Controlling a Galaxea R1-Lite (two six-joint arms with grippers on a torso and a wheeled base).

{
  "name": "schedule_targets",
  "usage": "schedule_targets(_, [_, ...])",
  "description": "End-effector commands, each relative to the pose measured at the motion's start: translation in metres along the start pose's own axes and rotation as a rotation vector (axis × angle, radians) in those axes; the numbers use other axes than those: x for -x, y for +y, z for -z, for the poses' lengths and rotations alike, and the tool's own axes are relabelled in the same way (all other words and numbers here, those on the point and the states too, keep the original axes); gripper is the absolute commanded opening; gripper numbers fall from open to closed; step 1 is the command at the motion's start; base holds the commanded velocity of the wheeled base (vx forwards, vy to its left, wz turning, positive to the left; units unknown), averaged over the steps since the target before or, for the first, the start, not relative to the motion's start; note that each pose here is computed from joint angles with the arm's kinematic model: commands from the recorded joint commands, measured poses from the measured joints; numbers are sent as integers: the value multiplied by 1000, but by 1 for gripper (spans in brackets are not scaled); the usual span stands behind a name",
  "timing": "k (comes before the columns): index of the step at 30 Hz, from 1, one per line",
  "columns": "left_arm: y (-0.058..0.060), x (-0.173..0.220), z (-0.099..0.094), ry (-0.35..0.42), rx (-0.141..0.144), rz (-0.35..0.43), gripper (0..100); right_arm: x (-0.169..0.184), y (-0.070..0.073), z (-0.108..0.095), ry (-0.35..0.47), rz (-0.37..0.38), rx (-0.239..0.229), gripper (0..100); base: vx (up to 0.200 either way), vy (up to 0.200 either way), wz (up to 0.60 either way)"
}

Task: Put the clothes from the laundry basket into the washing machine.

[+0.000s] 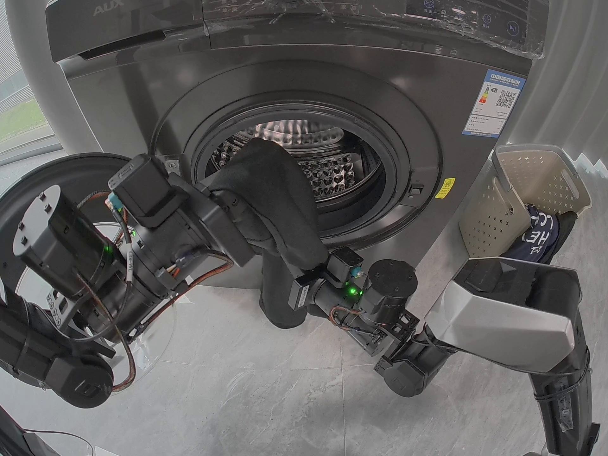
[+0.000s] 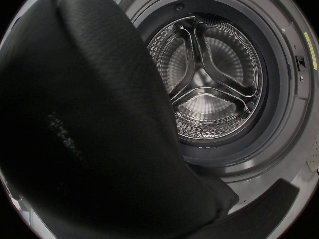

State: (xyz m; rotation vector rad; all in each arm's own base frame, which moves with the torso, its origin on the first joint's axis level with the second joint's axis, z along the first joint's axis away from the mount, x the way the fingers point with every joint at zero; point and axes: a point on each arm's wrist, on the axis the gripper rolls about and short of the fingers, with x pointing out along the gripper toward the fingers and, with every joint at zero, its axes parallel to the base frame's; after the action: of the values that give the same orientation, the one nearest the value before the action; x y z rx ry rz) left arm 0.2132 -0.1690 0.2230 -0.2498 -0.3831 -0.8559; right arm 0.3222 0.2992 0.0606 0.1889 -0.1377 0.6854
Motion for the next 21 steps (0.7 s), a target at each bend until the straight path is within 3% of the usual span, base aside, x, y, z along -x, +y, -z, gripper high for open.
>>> schedule_targets(1, [12, 2, 4, 15, -12, -39, 0, 8, 1, -9, 8, 4, -5, 0, 0, 0, 0])
schedule_targets(5, [18, 4, 6, 21, -17, -69, 0, 20, 1, -16, 31, 8, -9, 0, 0, 0, 0])
schedule_targets(17, [19, 13, 14, 62, -13, -102, 0, 45, 1, -46, 36, 12, -19, 0, 0, 0, 0])
schedule_targets(21, [20, 13, 16, 70, -7, -105, 0, 50, -8, -63, 4, 43, -15, 0, 0, 0, 0])
